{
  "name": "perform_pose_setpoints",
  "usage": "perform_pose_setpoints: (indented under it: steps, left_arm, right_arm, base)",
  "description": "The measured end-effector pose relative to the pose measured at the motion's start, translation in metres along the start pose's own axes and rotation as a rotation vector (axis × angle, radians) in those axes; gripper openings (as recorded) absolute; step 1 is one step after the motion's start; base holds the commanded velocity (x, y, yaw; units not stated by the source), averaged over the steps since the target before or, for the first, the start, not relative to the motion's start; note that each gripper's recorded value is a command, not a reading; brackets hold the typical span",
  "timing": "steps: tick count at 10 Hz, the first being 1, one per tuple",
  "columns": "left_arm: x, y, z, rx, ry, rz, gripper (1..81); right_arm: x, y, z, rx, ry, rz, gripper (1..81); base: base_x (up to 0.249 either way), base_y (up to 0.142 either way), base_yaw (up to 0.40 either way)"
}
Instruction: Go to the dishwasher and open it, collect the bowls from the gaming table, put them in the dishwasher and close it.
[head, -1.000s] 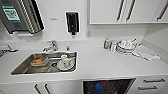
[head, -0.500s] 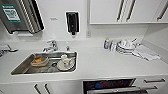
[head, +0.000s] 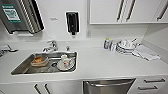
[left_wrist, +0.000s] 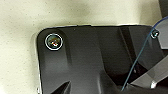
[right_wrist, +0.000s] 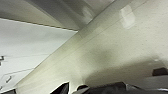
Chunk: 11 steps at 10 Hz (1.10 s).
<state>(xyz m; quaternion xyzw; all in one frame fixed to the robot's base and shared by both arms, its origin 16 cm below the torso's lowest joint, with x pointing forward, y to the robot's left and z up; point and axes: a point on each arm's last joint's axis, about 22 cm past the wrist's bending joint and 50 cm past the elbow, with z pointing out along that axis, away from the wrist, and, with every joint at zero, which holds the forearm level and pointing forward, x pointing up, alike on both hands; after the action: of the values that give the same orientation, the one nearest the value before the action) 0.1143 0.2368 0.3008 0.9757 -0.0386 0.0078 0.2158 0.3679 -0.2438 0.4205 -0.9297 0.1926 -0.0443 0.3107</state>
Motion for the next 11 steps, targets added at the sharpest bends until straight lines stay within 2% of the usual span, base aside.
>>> perform_pose_setpoints:
  steps: [2, 3, 6, 8, 11]
  left_arm:
    - [0.001, 0.004, 0.002, -0.005, 0.002, 0.000, 81.1]
    - [0.001, 0.003, 0.002, -0.005, 0.002, 0.000, 81.1]
    - [0.001, 0.003, 0.002, -0.004, 0.002, -0.001, 81.1]
    - [0.001, 0.004, 0.002, -0.004, 0.001, -0.001, 81.1]
    - [0.001, 0.003, 0.002, -0.002, 0.001, -0.004, 81.1]
  right_arm:
    - [-0.074, 0.069, -0.006, -0.114, -0.086, -0.018, 81.1]
    - [-0.095, 0.087, -0.008, -0.144, -0.108, -0.037, 81.1]
    - [-0.109, 0.112, 0.004, -0.191, -0.107, -0.101, 81.1]
    - [-0.136, 0.128, 0.018, -0.231, -0.128, -0.129, 81.1]
    - [-0.182, 0.123, 0.051, -0.241, -0.157, -0.169, 81.1]
  base:
    - [0.000, 0.000, 0.000]
    - [0.000, 0.000, 0.000]
    - [0.000, 0.000, 0.000]
    - [0.000, 0.000, 0.000]
    - [0.000, 0.000, 0.000]
